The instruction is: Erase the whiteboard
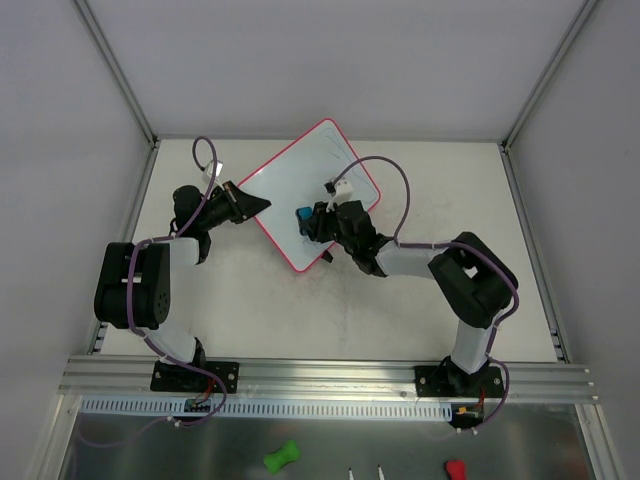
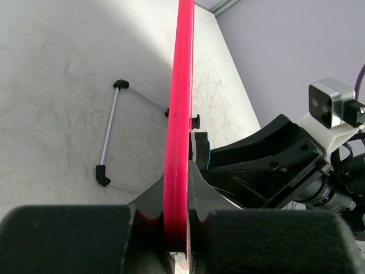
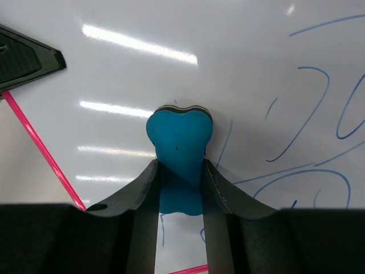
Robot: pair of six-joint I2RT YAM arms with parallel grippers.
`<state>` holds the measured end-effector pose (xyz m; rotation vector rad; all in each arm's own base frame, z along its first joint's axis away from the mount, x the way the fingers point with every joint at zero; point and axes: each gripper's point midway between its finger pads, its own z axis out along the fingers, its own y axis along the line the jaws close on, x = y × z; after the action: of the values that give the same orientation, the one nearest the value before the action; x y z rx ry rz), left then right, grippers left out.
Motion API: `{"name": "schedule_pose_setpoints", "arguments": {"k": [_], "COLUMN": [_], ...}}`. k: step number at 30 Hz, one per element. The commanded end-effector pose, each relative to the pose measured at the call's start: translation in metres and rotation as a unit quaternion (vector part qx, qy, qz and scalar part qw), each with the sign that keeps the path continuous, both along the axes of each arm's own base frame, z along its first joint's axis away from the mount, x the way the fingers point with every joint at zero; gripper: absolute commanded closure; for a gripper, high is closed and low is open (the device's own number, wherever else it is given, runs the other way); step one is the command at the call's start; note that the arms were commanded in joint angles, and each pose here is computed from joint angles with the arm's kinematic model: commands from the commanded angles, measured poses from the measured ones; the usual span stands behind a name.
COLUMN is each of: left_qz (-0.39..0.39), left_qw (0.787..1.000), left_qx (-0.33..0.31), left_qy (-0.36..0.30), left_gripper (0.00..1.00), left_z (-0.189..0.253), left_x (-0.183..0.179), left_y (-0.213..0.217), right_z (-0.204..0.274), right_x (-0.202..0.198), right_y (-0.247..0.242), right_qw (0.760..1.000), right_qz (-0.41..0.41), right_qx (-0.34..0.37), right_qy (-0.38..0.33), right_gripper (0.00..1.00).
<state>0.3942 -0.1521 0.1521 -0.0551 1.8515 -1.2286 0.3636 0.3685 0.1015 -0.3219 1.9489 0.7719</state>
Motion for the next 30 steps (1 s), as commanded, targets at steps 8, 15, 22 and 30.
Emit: {"name": "schedule_pose_setpoints", "arguments": {"k": [8,15,22,30], "left_qz": [0.006,-0.008,-0.024,-0.025], "left_qw": [0.999,0.999,0.999,0.999], "left_qx": [0.041,0.028,0.018,0.021], "left_qy": [-0.033,-0.029,-0.027,-0.023], "left_gripper": [1.00,1.00,1.00,1.00], "left_z": [-0.005,-0.007,-0.004,-0.005], "left_x": [0.008,0.008,0.008,0.008], "left_y": [0.002,0.002,0.001,0.001], "right_z": [-0.109,-0.089,-0.072,-0.068], "right_x": [-0.021,-0.010,-0.025,-0.066], "right_y": [-0.079,-0.060,-0.021,0.033], "right_qw": [0.979,0.986,0.989,0.979], "right_qz": [-0.112,-0.065,0.030,0.165], "right_qx": [-0.112,-0.113,-0.135,-0.119], "right_qy": [0.131,0.106,0.051,0.009], "right_gripper": [1.00,1.00,1.00,1.00]}}
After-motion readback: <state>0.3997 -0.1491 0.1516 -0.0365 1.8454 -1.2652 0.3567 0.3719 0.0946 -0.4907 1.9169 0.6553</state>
